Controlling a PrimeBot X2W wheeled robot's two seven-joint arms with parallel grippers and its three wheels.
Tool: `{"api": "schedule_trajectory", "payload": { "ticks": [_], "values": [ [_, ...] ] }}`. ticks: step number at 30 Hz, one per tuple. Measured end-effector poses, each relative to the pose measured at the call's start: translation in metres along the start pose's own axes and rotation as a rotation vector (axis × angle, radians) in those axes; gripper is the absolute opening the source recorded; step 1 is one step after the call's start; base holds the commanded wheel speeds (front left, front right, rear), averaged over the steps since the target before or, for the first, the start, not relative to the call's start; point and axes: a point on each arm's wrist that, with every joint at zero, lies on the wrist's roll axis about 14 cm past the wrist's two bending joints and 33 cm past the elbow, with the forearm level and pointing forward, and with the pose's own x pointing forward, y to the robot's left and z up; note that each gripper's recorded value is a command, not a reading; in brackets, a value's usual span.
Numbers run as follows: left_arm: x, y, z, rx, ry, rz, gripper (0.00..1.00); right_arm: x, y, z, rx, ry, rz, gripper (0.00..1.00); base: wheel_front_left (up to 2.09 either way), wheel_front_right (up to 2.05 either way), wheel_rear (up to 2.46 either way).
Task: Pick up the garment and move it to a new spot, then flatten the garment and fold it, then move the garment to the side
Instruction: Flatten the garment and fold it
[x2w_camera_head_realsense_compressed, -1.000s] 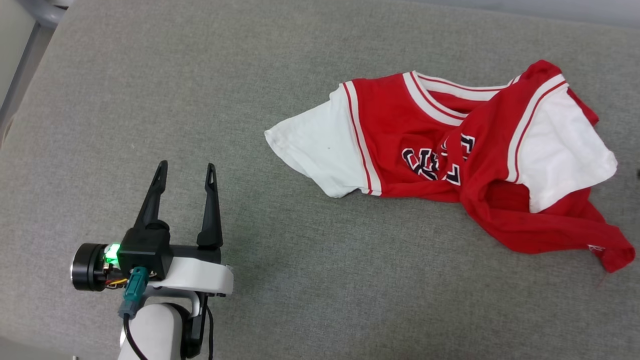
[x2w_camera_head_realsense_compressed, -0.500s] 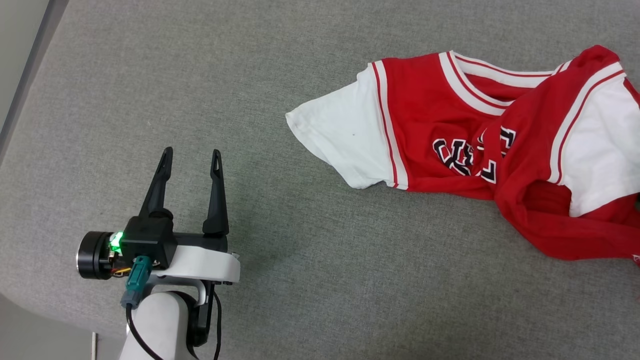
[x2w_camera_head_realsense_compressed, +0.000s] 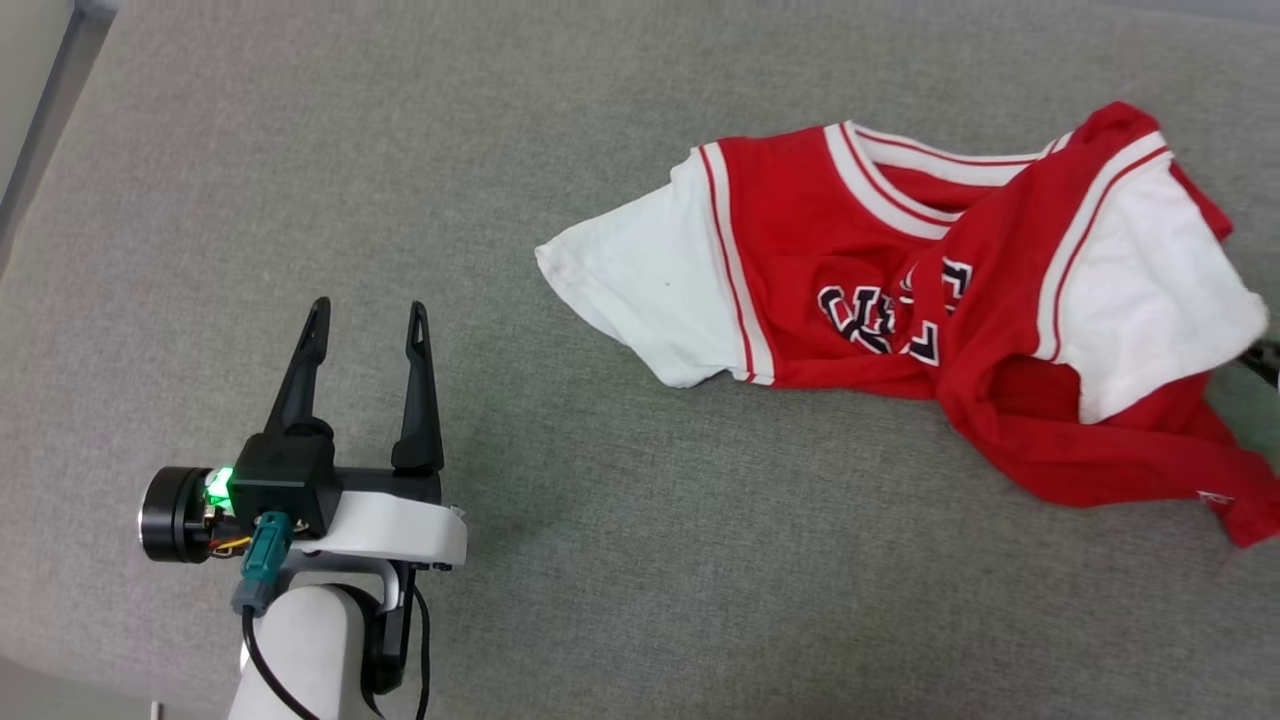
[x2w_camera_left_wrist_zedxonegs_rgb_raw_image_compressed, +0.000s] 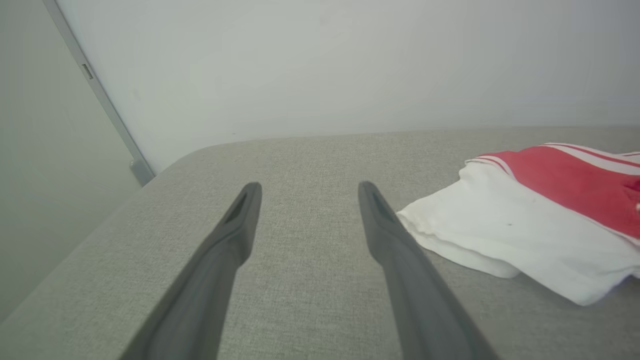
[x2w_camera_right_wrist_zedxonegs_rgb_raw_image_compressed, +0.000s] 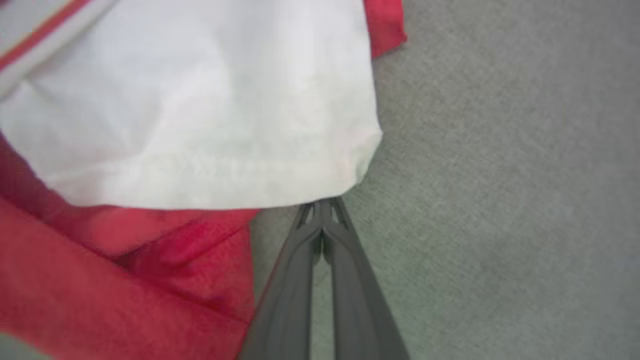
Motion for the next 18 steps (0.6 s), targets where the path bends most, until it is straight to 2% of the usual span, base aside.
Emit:
{"api": "schedule_trajectory", "payload": {
  "ticks": [5,12,13,14,18],
  "values": [
    [-0.005,-0.002,0.007,0.001,-0.017,-0.012,1.00,-0.033,-0.014,0.013,0.012,-0.126,-0.052,0.00,0.00,0.00,0.00],
    [-0.009,-0.007,0.013,-0.006,-0.032,-0.029,1.00,-0.066,-0.030,0.001,0.071,-0.203,-0.112,0.00,0.00,0.00,0.00],
    [-0.009,-0.009,0.015,-0.008,-0.038,-0.035,1.00,-0.077,-0.037,0.007,0.099,-0.278,-0.138,0.85,0.00,0.00,0.00],
    [-0.009,-0.009,0.015,-0.008,-0.038,-0.035,1.00,-0.077,-0.037,0.007,0.099,-0.278,-0.138,1.00,0.00,0.00,0.00],
    [-0.008,-0.010,0.016,-0.007,-0.042,-0.039,1.00,-0.087,-0.038,0.017,0.135,-0.395,-0.157,1.00,0.00,0.00,0.00]
  ]
}}
